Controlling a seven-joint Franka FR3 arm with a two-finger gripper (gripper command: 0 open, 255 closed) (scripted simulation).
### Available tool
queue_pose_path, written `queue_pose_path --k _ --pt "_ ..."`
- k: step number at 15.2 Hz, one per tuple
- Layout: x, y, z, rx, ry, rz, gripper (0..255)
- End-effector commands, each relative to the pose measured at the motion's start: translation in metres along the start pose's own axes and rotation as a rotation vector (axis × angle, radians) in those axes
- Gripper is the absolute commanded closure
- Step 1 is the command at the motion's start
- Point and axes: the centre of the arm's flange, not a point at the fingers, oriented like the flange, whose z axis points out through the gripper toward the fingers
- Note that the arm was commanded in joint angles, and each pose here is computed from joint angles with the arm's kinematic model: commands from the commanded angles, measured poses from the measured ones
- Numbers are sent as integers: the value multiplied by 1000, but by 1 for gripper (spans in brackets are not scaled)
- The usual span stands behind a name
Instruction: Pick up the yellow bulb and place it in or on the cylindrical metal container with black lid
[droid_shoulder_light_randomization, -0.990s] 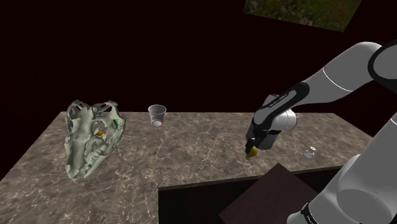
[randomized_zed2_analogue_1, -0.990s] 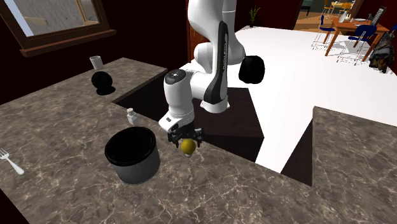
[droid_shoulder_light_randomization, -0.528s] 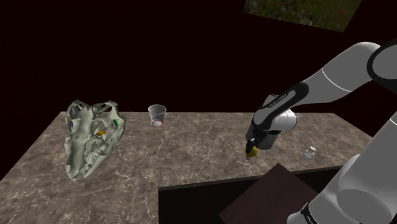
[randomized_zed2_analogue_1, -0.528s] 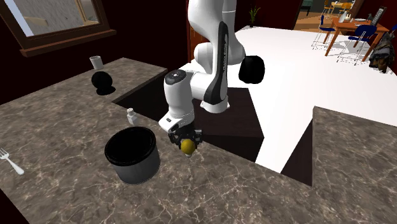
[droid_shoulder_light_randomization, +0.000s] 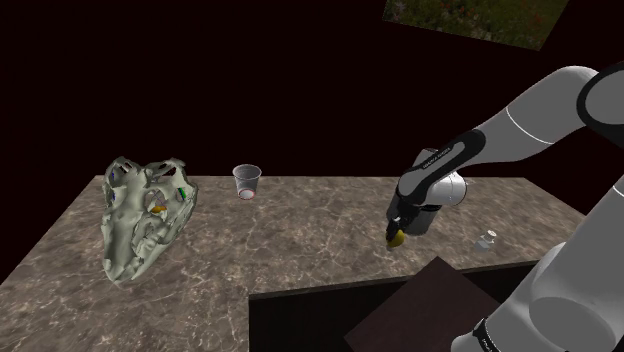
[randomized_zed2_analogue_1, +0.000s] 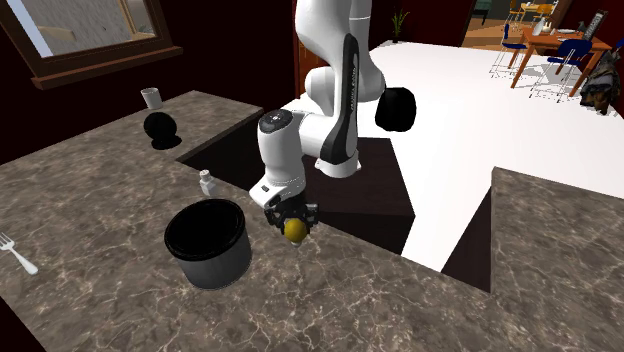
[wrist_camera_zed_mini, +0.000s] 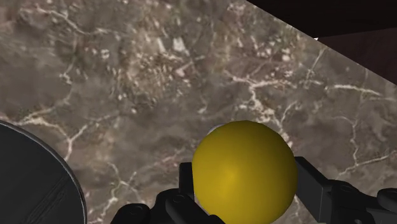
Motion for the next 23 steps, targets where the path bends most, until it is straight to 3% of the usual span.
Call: queue_pose_path --k 1,23 --pt "0 0 0 0 -1 0 255" --pt "-2 -9 -115 0 -1 0 255"
